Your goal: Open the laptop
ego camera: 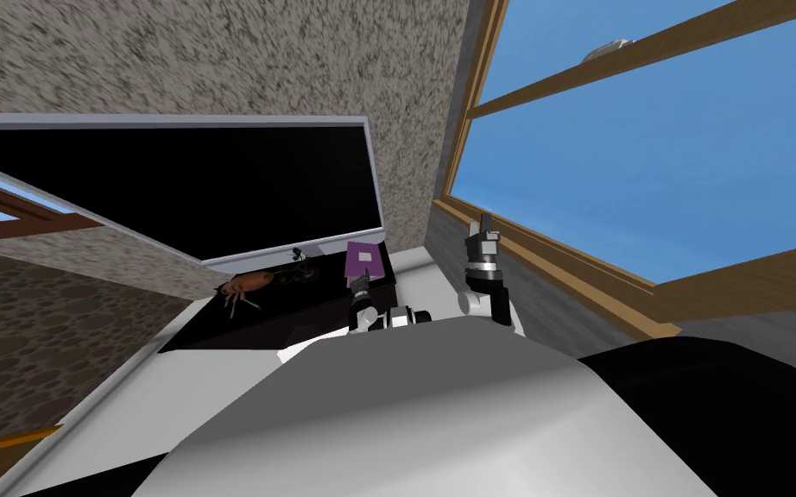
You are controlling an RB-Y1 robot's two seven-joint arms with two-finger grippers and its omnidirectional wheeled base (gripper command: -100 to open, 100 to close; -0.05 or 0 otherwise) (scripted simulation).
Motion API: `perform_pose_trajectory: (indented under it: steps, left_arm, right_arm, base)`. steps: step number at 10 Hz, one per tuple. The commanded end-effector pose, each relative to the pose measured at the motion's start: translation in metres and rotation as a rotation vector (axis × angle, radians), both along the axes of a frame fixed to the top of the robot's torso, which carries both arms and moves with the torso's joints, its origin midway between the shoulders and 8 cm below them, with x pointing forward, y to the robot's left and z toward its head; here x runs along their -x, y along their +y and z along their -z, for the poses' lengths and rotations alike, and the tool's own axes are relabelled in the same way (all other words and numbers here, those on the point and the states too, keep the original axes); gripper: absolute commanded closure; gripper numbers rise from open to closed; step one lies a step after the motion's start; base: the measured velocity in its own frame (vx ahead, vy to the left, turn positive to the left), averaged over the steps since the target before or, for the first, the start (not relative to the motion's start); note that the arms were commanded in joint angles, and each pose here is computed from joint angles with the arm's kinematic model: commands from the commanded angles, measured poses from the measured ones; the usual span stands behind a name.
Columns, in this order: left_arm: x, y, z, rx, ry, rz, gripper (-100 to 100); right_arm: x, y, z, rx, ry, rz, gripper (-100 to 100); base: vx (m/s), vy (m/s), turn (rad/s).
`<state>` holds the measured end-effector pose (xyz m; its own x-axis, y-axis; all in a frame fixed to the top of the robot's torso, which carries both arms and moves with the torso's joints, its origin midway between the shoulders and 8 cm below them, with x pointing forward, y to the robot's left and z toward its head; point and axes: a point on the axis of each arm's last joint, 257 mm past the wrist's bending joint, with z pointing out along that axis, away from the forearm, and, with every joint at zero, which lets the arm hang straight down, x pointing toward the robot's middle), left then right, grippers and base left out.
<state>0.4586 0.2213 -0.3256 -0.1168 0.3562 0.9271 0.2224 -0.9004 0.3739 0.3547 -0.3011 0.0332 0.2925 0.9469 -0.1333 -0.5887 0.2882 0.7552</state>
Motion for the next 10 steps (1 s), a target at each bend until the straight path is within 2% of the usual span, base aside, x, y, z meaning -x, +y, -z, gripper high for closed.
perform_pose_trajectory:
  steps: [1, 5, 6, 7, 10]
  left_arm:
    - [-0.020, -0.013, -0.013, -0.002, 0.003, 0.023, -100]
    - [-0.047, -0.035, -0.036, -0.002, -0.001, 0.060, -100]
    - [-0.042, -0.030, -0.030, 0.001, 0.002, 0.052, -100]
    - [-0.043, -0.031, -0.030, -0.001, 0.005, 0.055, 0]
    - [-0.042, -0.031, -0.029, -0.001, 0.007, 0.055, 0]
  right_arm:
    - [0.000, 0.000, 0.000, 0.000, 0.000, 0.000, 0]
    - [0.000, 0.000, 0.000, 0.000, 0.000, 0.000, 0]
    - [0.000, 0.000, 0.000, 0.000, 0.000, 0.000, 0]
    - [0.000, 0.000, 0.000, 0.000, 0.000, 0.000, 0]
    - [0.000, 0.000, 0.000, 0.000, 0.000, 0.000, 0]
  base:
    - [-0.062, 0.013, 0.093]
    - [-0.053, 0.019, 0.088]
    - [-0.020, 0.003, 0.022]
    - [0.000, 0.000, 0.000]
    - [0.000, 0.000, 0.000]
